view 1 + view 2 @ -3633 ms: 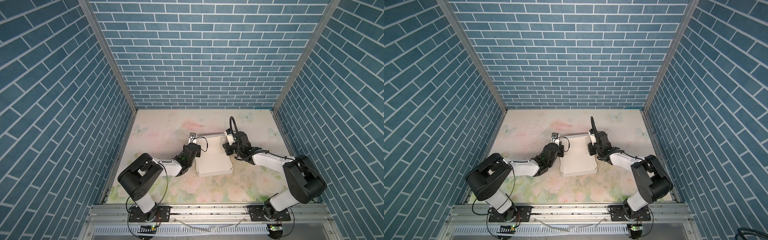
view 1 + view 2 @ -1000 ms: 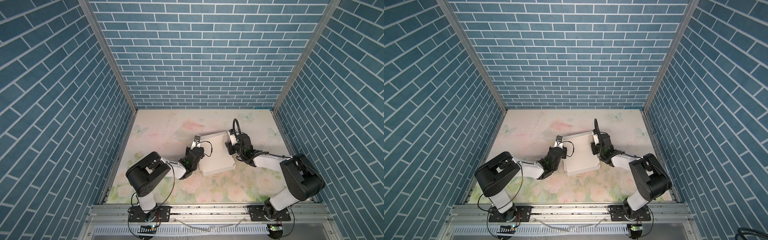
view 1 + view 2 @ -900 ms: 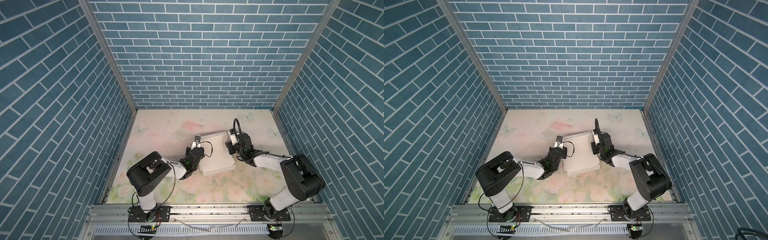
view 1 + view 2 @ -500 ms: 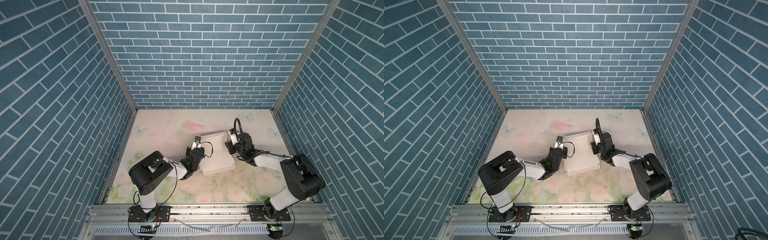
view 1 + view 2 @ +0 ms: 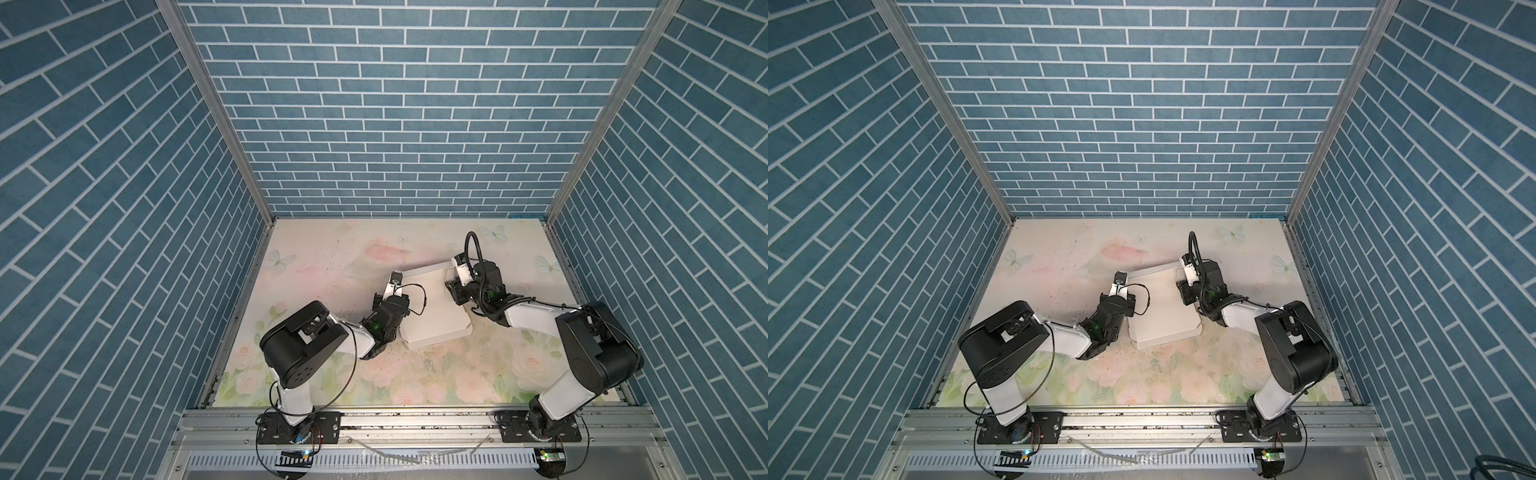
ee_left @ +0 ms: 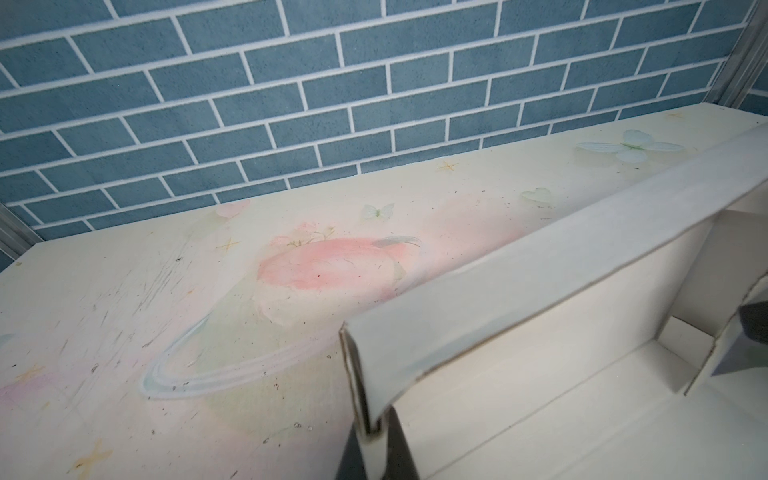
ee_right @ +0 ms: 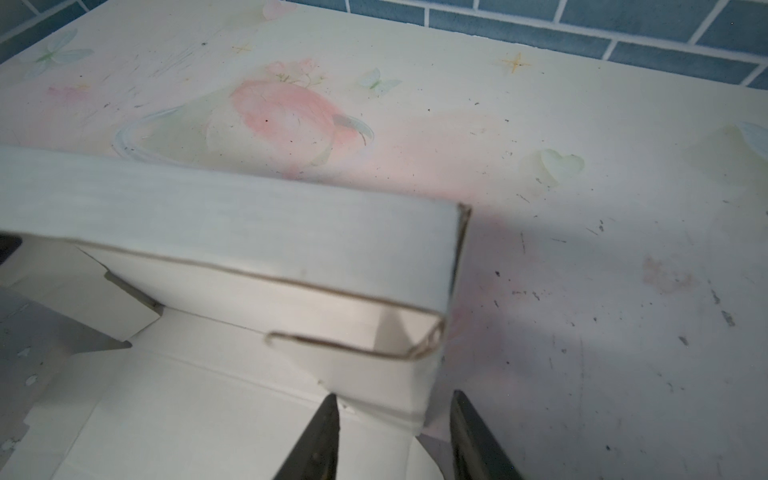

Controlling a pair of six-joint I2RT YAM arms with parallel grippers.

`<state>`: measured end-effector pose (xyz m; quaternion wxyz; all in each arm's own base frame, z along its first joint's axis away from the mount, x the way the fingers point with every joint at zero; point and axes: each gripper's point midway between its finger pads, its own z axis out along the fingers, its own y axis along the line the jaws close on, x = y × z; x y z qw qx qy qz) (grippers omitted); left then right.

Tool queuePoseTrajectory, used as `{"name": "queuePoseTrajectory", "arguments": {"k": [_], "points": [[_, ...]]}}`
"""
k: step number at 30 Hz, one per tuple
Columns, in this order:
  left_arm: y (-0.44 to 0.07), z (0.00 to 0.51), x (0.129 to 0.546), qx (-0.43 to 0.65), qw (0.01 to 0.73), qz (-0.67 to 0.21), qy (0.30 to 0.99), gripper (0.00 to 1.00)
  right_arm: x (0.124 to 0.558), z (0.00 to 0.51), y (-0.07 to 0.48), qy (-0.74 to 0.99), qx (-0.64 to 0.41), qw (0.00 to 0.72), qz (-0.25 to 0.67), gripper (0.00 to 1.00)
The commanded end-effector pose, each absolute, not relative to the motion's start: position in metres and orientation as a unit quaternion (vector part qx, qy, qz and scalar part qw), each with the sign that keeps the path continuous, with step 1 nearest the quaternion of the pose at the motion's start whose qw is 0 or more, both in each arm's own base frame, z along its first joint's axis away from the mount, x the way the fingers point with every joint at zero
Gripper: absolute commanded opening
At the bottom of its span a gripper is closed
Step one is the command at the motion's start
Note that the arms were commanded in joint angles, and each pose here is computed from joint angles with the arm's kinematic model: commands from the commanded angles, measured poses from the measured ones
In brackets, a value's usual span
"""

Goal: Fold the paper box

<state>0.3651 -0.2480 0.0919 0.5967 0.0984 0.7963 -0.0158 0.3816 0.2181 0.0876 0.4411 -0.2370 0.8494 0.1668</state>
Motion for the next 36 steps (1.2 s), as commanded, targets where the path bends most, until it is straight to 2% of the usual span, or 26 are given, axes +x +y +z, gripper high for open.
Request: {"name": "queuePoseTrajectory", "arguments": {"k": [1, 18, 31, 36], "points": [[-0.228, 0.001, 0.331, 0.205, 0.470, 0.045, 0.858, 0.00, 0.394, 0.103, 0.225, 0.830, -0.256, 0.465, 0.169, 0.43], [-0.225, 0.000, 0.336, 0.220, 0.483, 0.080, 0.844, 0.00, 0.394, 0.090, 0.220, 0.835, -0.251, 0.461, 0.163, 0.42], [-0.224, -0.001, 0.335, 0.216, 0.479, 0.078, 0.847, 0.00, 0.345, 0.136, 0.207, 0.836, -0.241, 0.450, 0.199, 0.52], [-0.224, -0.001, 0.335, 0.217, 0.479, 0.078, 0.847, 0.00, 0.328, 0.147, 0.182, 0.851, -0.211, 0.451, 0.166, 0.52]]}}
